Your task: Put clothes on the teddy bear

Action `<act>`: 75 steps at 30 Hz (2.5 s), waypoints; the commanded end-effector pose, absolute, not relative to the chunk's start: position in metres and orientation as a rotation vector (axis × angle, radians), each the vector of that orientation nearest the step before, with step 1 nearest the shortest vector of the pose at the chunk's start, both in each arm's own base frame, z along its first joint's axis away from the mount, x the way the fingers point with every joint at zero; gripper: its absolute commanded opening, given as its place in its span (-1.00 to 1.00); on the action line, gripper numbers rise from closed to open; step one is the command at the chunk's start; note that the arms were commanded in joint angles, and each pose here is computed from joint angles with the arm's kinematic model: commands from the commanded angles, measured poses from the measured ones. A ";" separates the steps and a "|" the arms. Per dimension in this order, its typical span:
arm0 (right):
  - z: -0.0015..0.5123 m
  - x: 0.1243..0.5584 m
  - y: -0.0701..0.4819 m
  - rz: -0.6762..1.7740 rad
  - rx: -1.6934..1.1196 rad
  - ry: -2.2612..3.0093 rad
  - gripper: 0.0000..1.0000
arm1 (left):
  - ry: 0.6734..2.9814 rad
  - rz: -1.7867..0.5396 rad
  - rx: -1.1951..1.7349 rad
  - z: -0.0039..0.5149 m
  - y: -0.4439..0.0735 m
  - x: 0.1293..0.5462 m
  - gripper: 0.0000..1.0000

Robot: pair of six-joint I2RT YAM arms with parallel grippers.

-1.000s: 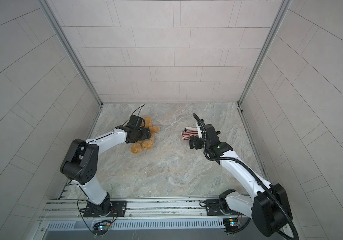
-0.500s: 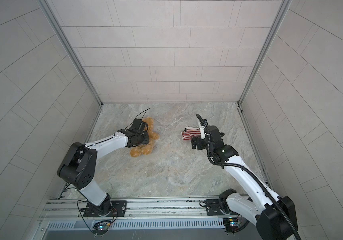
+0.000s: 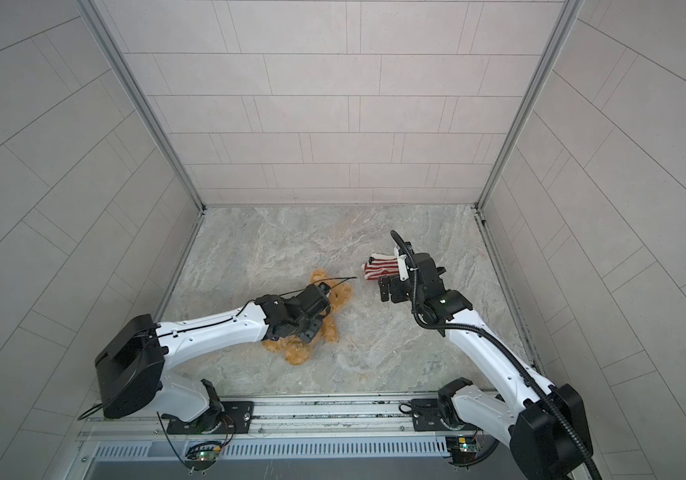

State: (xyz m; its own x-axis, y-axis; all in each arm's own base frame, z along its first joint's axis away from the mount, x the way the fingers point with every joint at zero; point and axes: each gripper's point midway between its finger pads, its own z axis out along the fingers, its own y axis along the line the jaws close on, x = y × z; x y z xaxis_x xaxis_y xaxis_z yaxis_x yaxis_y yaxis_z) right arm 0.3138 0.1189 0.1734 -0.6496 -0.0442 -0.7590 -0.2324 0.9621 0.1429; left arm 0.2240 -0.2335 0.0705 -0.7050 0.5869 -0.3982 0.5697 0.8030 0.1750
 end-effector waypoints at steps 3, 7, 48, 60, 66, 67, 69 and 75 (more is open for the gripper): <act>0.174 0.315 0.124 0.335 -0.173 2.255 0.99 | 2.569 0.093 0.915 0.060 -0.220 0.208 0.18; 0.174 0.313 0.122 0.325 -0.171 2.260 0.99 | 2.566 -0.020 0.884 0.070 -0.228 0.203 0.73; 0.105 0.403 0.141 0.027 -0.440 2.665 0.72 | 2.525 -0.371 0.551 0.078 -0.232 0.211 -0.88; 0.071 0.419 0.150 0.004 -0.461 2.738 0.45 | 2.453 -0.400 0.467 0.100 -0.207 0.210 -0.90; 0.054 0.423 0.153 0.008 -0.463 2.768 0.35 | 2.404 -0.415 0.435 0.114 -0.203 0.212 -0.92; 0.052 0.423 0.154 0.013 -0.458 2.769 0.32 | 2.399 -0.414 0.429 0.116 -0.201 0.212 -0.92; 0.050 0.424 0.155 0.026 -0.449 2.766 0.28 | 2.389 -0.411 0.420 0.119 -0.198 0.211 -0.93; 0.039 0.421 0.158 0.056 -0.431 2.777 0.11 | 2.379 -0.386 0.404 0.123 -0.188 0.209 -0.93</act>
